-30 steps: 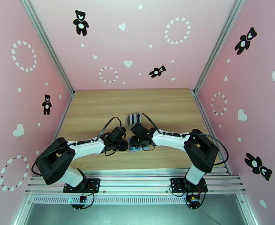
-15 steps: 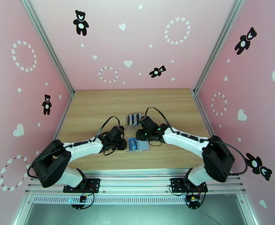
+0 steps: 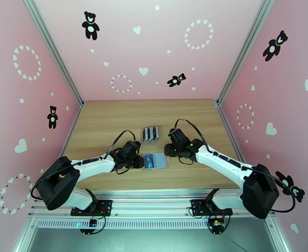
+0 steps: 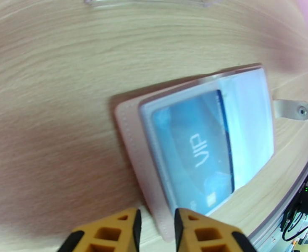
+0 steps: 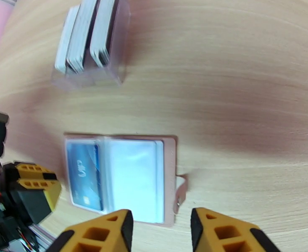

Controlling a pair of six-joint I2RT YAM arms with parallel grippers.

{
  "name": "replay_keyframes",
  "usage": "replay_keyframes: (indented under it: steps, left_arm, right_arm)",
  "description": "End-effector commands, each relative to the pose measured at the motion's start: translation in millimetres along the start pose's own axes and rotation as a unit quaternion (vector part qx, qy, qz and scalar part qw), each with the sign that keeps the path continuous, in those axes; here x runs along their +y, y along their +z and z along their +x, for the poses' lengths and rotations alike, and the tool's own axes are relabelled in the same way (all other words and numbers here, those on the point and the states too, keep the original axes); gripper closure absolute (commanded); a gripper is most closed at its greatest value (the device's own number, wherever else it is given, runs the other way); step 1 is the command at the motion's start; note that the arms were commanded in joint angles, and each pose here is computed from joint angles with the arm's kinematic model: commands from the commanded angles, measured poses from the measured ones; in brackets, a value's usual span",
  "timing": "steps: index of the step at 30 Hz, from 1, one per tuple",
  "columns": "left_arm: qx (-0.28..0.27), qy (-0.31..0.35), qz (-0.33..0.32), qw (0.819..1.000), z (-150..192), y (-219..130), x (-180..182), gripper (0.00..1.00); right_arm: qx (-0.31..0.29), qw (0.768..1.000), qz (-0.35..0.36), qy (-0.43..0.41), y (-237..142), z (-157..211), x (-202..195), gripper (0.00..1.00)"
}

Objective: Put the credit cards into the card holder

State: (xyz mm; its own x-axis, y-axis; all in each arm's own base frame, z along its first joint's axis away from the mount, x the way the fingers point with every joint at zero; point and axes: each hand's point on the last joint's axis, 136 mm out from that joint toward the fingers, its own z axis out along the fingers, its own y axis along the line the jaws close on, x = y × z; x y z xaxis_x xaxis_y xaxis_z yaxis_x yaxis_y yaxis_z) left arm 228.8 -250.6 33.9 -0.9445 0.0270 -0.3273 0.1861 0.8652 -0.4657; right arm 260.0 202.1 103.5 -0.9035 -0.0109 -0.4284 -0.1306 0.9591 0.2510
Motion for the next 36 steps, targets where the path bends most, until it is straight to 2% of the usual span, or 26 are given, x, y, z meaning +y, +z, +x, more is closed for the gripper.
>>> replay_keyframes:
  steps: [1,21,36]
  left_arm:
    - [0.004,-0.008,0.009,1.0,2.0,1.0,0.9,0.69]
    - [0.008,-0.011,-0.007,1.0,6.2,5.6,10.1,0.7]
    - [0.012,-0.013,-0.012,1.0,7.8,9.5,13.1,0.75]
  right_arm:
    - [0.023,1.0,0.018,-0.01,7.9,12.8,-11.0,0.47]
    - [0.067,0.998,0.004,0.003,48.8,31.5,-9.7,0.51]
    - [0.069,0.998,0.01,-0.001,53.1,30.4,-10.8,0.56]
